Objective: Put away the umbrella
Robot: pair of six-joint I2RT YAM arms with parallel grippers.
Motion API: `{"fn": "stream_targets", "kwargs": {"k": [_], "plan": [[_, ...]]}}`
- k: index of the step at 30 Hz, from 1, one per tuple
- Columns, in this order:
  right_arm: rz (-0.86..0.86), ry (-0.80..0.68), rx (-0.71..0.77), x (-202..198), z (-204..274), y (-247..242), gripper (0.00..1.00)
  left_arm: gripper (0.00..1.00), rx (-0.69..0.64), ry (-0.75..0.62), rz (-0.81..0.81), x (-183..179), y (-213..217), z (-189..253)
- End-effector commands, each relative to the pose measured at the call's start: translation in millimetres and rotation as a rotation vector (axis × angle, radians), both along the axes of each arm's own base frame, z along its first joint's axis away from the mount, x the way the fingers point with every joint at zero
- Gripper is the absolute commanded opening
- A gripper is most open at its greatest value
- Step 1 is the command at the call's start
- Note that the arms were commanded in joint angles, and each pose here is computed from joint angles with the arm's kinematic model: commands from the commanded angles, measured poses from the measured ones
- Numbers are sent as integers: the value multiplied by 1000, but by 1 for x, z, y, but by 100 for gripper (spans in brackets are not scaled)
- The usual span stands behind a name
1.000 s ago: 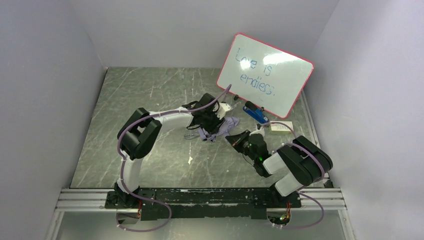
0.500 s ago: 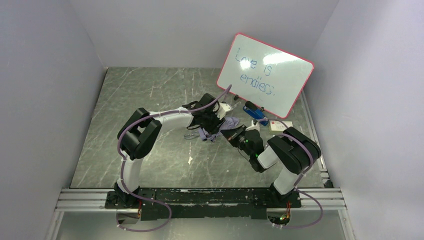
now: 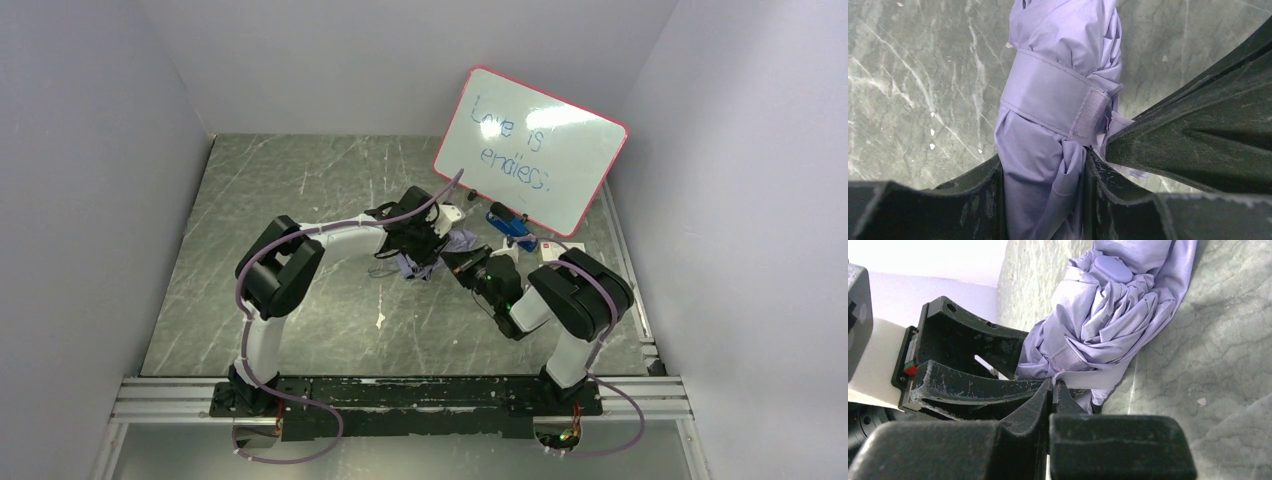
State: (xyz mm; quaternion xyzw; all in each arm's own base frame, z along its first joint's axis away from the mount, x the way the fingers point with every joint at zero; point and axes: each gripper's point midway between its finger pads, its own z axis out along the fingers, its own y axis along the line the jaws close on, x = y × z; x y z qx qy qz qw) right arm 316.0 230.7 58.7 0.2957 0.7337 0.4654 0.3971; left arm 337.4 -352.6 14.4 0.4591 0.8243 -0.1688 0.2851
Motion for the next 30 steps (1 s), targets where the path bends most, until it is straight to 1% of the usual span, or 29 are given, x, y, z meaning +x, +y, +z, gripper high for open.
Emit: {"fn": "stream_targets", "kwargs": {"k": [1, 6, 13, 17, 26, 28, 30], "plan": [[-14, -174, 166, 21, 66, 16, 0, 5, 387, 103, 55, -27, 86, -93], [-58, -157, 167, 29, 63, 13, 0, 5, 386, 105, 51, -28, 85, -94], [-73, -158, 200, 40, 65, 16, 0, 5, 384, 106, 41, -29, 84, -93], [-75, -146, 206, 45, 61, 17, 5, 5, 385, 107, 37, -30, 84, -94], [-97, -122, 231, 51, 49, 13, 8, 5, 382, 107, 36, -30, 83, -93], [-100, -126, 244, 52, 50, 11, 11, 5, 384, 109, 34, -31, 84, -94], [-101, -129, 245, 54, 50, 10, 17, 5, 383, 107, 34, -30, 83, -93]]}}
